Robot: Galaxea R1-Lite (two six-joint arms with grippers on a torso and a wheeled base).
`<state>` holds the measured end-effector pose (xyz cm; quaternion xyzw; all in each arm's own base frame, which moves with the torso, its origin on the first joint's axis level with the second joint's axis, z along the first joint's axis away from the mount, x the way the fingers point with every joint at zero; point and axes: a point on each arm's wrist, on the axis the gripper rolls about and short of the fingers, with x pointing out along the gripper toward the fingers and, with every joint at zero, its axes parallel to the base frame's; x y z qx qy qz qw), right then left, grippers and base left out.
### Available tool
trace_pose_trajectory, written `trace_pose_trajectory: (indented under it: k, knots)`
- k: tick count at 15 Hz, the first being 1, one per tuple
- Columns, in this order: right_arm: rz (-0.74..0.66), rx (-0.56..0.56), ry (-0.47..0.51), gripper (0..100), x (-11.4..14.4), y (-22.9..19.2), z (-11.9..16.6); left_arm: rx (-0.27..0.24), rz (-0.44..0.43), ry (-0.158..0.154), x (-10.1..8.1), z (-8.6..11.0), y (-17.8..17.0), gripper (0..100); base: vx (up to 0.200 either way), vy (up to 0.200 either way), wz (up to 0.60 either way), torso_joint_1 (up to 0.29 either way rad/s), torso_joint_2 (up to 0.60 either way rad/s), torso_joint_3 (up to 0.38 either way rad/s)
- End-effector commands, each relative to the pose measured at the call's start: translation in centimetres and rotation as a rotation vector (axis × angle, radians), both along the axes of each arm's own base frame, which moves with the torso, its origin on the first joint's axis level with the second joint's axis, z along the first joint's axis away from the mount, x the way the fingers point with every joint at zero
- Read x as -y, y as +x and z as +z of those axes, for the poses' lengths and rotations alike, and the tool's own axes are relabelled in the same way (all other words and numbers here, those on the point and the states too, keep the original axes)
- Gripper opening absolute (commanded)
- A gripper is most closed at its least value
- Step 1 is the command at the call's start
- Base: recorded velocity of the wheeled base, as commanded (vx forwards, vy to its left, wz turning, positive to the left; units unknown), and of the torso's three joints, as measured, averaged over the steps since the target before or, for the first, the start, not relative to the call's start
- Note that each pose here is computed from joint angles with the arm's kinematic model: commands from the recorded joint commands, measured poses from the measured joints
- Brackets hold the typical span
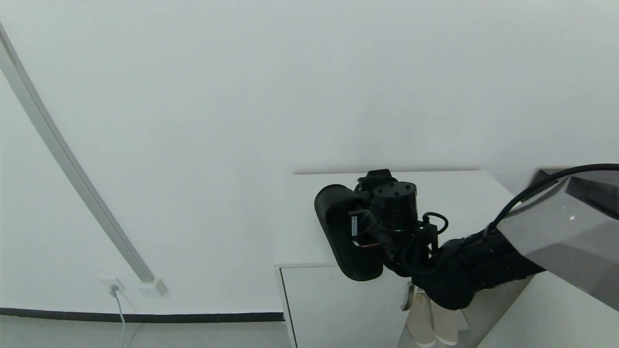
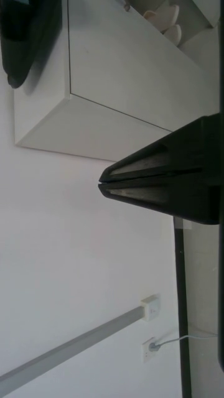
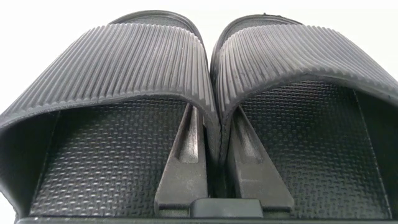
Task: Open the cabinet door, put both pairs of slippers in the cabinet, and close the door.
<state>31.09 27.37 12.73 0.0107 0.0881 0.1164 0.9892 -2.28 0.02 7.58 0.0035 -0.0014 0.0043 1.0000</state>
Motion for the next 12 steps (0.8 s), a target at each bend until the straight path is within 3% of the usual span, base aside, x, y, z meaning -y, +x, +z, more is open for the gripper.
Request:
trace_pose_trajectory:
  k: [1, 6, 12]
  knots:
    - [0.076, 0.036, 0.029, 0, 3.3, -3.6, 3.4, -0.001, 0.001, -0.001, 0.0, 0.0, 0.0, 0, 0.000, 0.000, 0.00, 0.000, 0.00, 0.000]
    - [0.272, 0.027, -0.012, 0, 8.9, -10.5, 6.6, 0.000, 0.002, -0.001, 0.0, 0.0, 0.0, 0, 0.000, 0.000, 0.00, 0.000, 0.00, 0.000]
    - [0.327, -0.012, -0.033, 0, 10.0, -12.5, 8.0, -0.001, 0.001, -0.004, 0.0, 0.0, 0.0, 0, 0.000, 0.000, 0.00, 0.000, 0.00, 0.000]
